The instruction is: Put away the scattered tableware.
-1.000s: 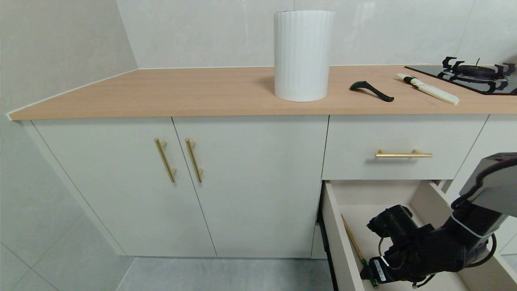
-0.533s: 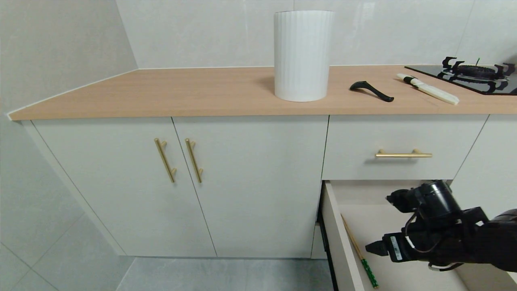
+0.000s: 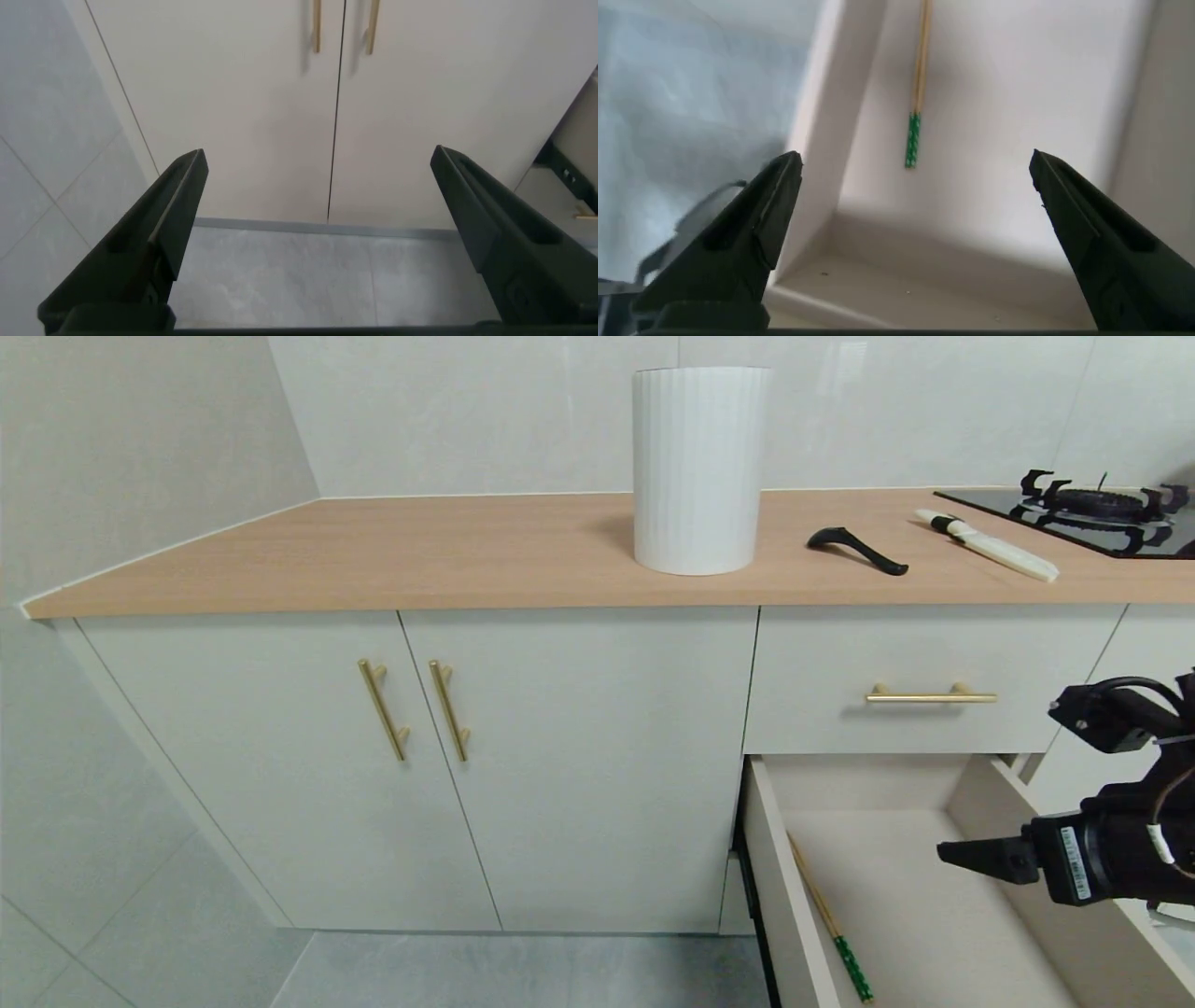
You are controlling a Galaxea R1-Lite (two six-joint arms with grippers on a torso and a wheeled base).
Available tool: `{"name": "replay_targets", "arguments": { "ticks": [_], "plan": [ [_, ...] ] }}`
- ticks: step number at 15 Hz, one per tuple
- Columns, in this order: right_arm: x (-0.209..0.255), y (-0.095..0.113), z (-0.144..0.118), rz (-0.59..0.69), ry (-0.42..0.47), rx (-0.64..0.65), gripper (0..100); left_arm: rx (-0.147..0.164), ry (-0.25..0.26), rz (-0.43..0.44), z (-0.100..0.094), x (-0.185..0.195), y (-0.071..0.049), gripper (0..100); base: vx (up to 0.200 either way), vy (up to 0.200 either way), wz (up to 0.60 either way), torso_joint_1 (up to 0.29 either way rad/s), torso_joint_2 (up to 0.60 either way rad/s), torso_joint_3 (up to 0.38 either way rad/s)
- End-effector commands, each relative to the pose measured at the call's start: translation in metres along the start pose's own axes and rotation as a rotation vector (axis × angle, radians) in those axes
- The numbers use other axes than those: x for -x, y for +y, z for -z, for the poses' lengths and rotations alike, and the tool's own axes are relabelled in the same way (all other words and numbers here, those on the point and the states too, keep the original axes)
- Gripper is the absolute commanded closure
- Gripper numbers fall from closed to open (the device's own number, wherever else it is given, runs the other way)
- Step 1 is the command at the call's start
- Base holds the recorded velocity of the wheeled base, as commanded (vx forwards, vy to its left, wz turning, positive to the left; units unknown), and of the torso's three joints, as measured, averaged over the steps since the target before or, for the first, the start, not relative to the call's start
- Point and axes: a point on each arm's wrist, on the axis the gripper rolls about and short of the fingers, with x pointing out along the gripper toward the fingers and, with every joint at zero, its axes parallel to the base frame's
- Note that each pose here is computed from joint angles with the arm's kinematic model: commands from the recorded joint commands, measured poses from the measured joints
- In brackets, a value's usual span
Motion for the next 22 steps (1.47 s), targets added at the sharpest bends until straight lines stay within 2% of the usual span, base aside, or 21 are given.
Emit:
{"name": "replay_targets", "arguments": {
  "ticks": [1,8,10,12,15,18,22],
  "plan": [
    [0.017,0.0,-0.002,-0.007,-0.068,0.001,0,-0.001,0.0,-0.001,0.0,0.0,0.0,0,0.0,0.0,0.0,0.027,-0.28,-0.271],
    [0.029,0.002,-0.002,-0.017,-0.089,0.008,0,0.001,-0.002,-0.001,-0.001,0.0,0.0,0,0.0,0.0,0.0,0.076,-0.42,-0.341],
    [0.036,0.002,-0.008,-0.019,-0.124,0.012,0,0.001,0.0,-0.001,0.0,0.0,0.0,0,0.0,0.0,0.0,0.063,-0.2,-0.149],
    [0.046,0.002,-0.031,-0.001,-0.14,0.047,0,0.001,0.0,-0.001,0.0,0.0,0.0,0,0.0,0.0,0.0,0.013,-0.05,-0.035],
    [0.055,-0.005,-0.11,0.007,-0.202,0.112,0,-0.001,0.0,-0.001,0.0,0.0,0.0,0,0.0,0.0,0.0,0.0,0.0,0.0],
    [0.017,-0.017,-0.166,0.04,-0.242,0.135,0,0.001,0.0,-0.002,0.0,0.0,0.0,0,0.0,0.0,0.0,0.0,0.0,0.0],
    [-0.043,-0.028,-0.201,0.022,-0.208,0.176,0,-0.001,0.0,-0.001,0.0,0.0,0.0,0,0.0,0.0,0.0,0.0,0.0,0.0]
  ]
}}
